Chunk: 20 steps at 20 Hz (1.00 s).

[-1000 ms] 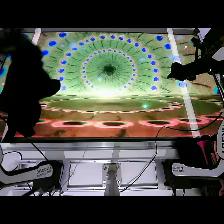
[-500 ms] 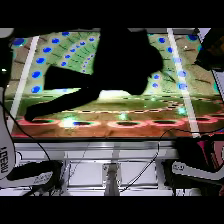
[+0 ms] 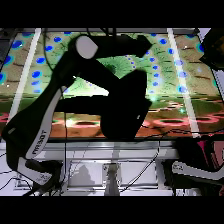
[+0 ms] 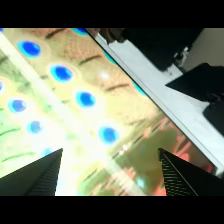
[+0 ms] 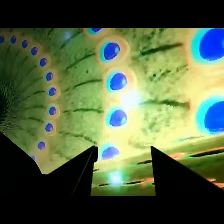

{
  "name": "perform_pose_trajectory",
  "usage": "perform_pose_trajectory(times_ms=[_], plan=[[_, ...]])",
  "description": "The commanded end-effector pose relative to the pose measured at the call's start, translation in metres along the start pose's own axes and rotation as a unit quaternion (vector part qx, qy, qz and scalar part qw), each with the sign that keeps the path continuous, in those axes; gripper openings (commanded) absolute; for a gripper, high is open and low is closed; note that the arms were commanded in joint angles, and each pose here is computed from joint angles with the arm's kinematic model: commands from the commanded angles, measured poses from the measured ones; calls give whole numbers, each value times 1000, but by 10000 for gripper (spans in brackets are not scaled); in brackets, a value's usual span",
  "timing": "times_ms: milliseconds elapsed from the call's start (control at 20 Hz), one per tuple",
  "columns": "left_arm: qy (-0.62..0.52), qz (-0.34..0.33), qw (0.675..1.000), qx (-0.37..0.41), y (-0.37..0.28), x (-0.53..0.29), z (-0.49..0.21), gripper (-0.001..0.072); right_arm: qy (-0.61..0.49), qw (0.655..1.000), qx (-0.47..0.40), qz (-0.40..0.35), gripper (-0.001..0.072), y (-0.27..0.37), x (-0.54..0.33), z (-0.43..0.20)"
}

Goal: Fold the clothes and pants, and hang the long-sleeved shirts on hangers.

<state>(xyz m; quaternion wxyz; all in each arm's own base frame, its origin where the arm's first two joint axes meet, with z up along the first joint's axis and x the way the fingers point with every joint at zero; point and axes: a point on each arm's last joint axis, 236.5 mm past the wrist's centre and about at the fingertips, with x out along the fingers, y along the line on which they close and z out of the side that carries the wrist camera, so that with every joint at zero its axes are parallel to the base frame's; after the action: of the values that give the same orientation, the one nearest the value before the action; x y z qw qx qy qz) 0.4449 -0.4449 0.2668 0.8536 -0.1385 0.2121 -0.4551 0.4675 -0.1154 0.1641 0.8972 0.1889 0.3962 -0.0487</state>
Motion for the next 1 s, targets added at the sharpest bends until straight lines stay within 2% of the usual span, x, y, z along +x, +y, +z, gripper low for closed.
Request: perform_pose_trajectory(times_ms=[0,50,100,150,250,300,400,600,800,950], plan=[[-19,43,998,29,35,22,-6,573,-7,1000,2,-1,401,-1,0,3],[0,70,996,58,53,16,-10,424,-6,1000,2,-1,401,-1,0,3],[25,96,992,82,72,7,-15,227,-3,1000,3,2,398,0,1,2],[56,121,986,97,93,-3,-22,-1,6,1000,4,3,344,1,2,-3],[123,169,972,107,135,-30,-40,6,36,999,3,5,67,1,3,-17],[159,191,963,101,157,-46,-51,5,53,999,2,6,17,1,4,-26],[233,226,943,68,195,-80,-79,4,95,995,-10,20,15,4,9,-50],[349,278,894,-34,259,-155,-142,4,166,973,27,156,13,52,27,-125],[381,316,861,-114,297,-223,-183,4,230,937,87,246,14,84,15,-241],[399,340,833,-178,314,-274,-222,4,306,907,109,269,16,100,-1,-338]])
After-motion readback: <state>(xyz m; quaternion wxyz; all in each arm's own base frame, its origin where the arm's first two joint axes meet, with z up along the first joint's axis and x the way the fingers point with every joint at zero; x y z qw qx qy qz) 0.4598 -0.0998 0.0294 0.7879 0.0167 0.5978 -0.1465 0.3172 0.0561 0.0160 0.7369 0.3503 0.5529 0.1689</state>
